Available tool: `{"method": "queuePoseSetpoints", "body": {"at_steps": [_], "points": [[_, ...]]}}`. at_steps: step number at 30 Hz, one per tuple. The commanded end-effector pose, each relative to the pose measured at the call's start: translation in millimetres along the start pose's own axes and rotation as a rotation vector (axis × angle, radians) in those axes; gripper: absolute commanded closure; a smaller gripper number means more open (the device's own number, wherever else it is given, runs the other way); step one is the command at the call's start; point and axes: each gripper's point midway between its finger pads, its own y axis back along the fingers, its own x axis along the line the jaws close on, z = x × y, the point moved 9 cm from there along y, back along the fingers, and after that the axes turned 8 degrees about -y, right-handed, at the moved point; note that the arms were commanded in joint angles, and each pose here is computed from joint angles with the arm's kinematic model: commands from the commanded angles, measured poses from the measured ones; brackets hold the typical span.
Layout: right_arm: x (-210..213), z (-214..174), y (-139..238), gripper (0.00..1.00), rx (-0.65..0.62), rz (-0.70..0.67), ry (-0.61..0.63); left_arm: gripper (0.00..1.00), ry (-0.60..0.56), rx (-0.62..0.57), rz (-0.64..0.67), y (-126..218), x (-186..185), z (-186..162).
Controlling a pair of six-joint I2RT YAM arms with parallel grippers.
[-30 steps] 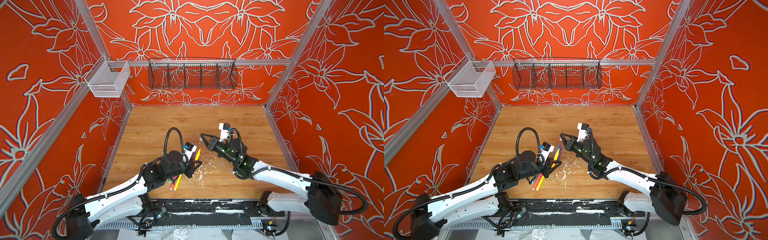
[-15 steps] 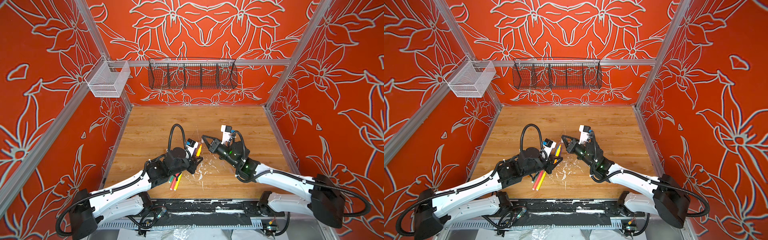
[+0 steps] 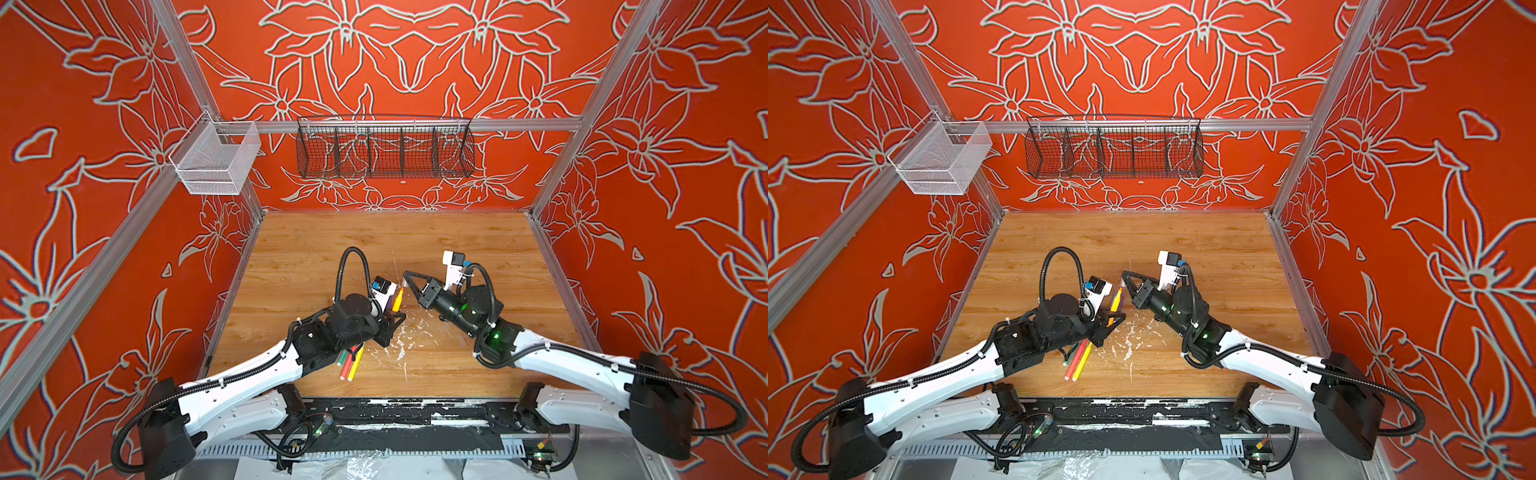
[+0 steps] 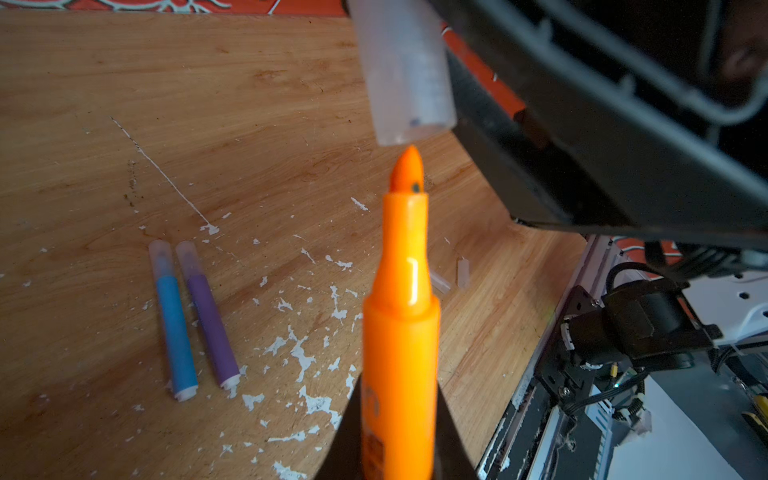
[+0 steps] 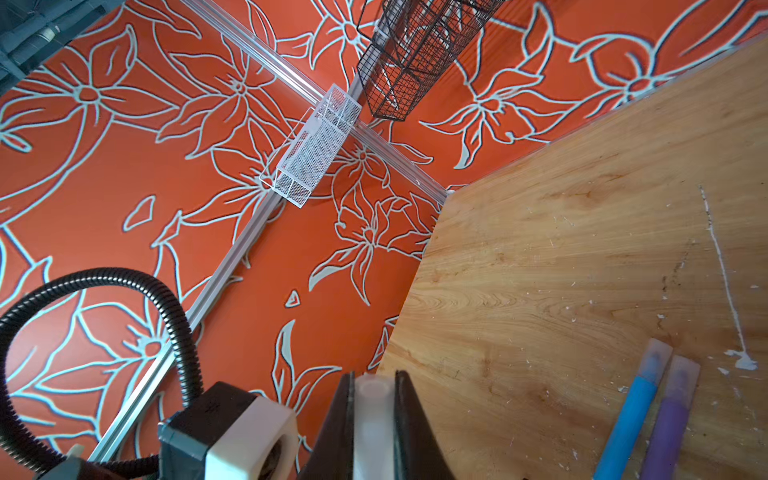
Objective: Insert the pens into the pen caps
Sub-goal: 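Position the cap above the orange marker tip with the right gripper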
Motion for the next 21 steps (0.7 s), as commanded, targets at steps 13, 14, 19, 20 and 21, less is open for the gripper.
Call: {"method": "queuePoseSetpoints", "body": {"at_steps": [13, 14, 19, 20, 21], "points": [[7.1, -7.8, -0.9, 1.00, 0.032, 0.056, 0.006, 1.00, -0.001, -0.012, -0.001, -9.4, 3.2, 5.6], [7.8, -7.6, -0.1, 1.00, 0.030, 0.064, 0.008, 1.00, 0.000, -0.015, -0.005, -9.9, 3.6, 6.6], [7.1, -9.0, 3.3, 1.00, 0.029, 0.063, 0.017, 1.00, 0.008, -0.038, -0.016, -7.1, 3.6, 11.2], [6.2, -8.8, 4.0, 1.00, 0.023, 0.057, 0.021, 1.00, 0.009, -0.042, -0.017, -5.7, 3.6, 11.8], [5.2, -8.3, 5.0, 1.00, 0.016, 0.051, 0.024, 1.00, 0.008, -0.047, -0.022, -4.2, 3.1, 12.6]]}}
